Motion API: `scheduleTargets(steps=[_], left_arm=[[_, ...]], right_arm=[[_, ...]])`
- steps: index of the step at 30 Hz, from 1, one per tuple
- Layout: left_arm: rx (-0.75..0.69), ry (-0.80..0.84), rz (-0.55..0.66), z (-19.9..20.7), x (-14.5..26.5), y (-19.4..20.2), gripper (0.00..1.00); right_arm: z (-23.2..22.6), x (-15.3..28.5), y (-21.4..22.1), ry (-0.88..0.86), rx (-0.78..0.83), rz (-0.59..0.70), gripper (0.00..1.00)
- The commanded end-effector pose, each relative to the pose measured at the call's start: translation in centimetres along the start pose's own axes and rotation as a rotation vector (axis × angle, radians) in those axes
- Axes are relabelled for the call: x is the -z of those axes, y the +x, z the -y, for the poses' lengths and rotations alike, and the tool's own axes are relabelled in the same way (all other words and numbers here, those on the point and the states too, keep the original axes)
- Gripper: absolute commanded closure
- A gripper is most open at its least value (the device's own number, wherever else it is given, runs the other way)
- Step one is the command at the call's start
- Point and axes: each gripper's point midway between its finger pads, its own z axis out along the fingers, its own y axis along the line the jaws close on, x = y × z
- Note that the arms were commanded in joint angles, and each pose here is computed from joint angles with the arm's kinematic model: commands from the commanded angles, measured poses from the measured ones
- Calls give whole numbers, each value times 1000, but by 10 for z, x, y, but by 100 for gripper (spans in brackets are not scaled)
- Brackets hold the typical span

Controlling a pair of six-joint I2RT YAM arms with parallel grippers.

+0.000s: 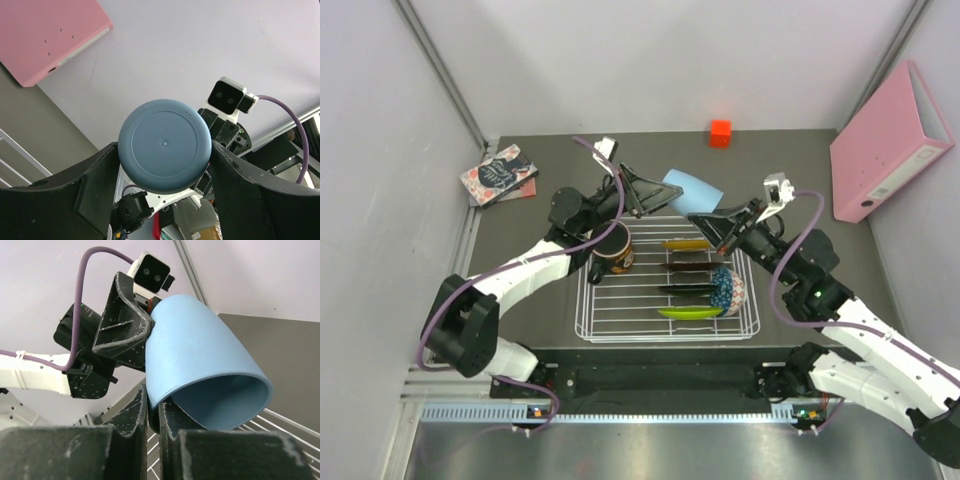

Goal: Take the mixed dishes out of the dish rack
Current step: Place the cup at the center of the board.

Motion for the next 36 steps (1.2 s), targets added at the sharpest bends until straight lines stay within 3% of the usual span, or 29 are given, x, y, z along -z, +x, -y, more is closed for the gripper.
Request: scheduleTargets(steps=[1, 2, 3, 4, 5, 6, 7, 8, 10, 11, 12, 13, 14, 15, 16, 17, 19, 20, 22, 23, 28, 32, 36], left_arm=[[-91, 54, 21, 13, 3, -6, 58], [-93, 33, 32, 11, 5, -10, 40], [-116, 11, 40, 7, 6, -13, 7], [-88, -80, 54, -10, 8, -17, 1], [-107, -125, 82, -11, 14, -27, 1], [-151, -184, 107, -18, 19, -35, 1], [-118, -307, 107, -38, 27, -36, 1], [-146, -388, 202, -41, 38, -57, 1], [-176, -514, 272, -46, 56, -72, 1], [-160, -640, 330, -65, 73, -79, 1], [-165, -687, 351, -69, 81, -81, 1], [-165, -721, 378, -69, 88, -84, 1], [-149, -781, 385, -78, 99, -81, 1], [-141, -796, 388, -79, 102, -79, 1], [-135, -809, 390, -80, 106, -77, 1], [-104, -861, 366, -89, 115, -68, 1], [-75, -904, 352, -98, 123, -59, 1], [-67, -919, 343, -101, 127, -55, 1], [-46, -956, 322, -109, 136, -44, 1], [-39, -964, 315, -110, 139, -41, 1], [-22, -984, 292, -117, 153, -25, 1], [-21, -996, 281, -123, 158, -19, 1], [-3, -1011, 237, -131, 158, -11, 1]], right_arm=[[10, 7, -57, 133, 32, 158, 100], [14, 11, -62, 174, 47, 156, 100], [27, 15, -72, 265, 65, 181, 100], [34, 20, -80, 337, 103, 155, 100], [42, 24, -86, 401, 121, 154, 100], [48, 33, -117, 499, 134, 230, 100], [63, 42, -111, 596, 176, 172, 100], [72, 44, -116, 663, 192, 169, 100], [83, 59, -148, 815, 221, 228, 100], [103, 60, -137, 917, 244, 160, 100], [107, 67, -169, 995, 242, 219, 100], [118, 66, -173, 1048, 224, 210, 100], [145, 59, -151, 1122, 230, 81, 100], [161, 65, -176, 1169, 180, 136, 100], [175, 63, -176, 1181, 142, 109, 100], [204, 52, -152, 1185, 76, -5, 100], [233, 57, -165, 1256, -21, 26, 100], [264, 56, -141, 1320, -69, -70, 100], [278, 47, -146, 1355, -124, -68, 100], [306, 47, -124, 1411, -167, -141, 100], [338, 48, -103, 1442, -320, -249, 100], [362, 73, -98, 1510, -338, -237, 100], [391, 98, -73, 1557, -412, -338, 100]])
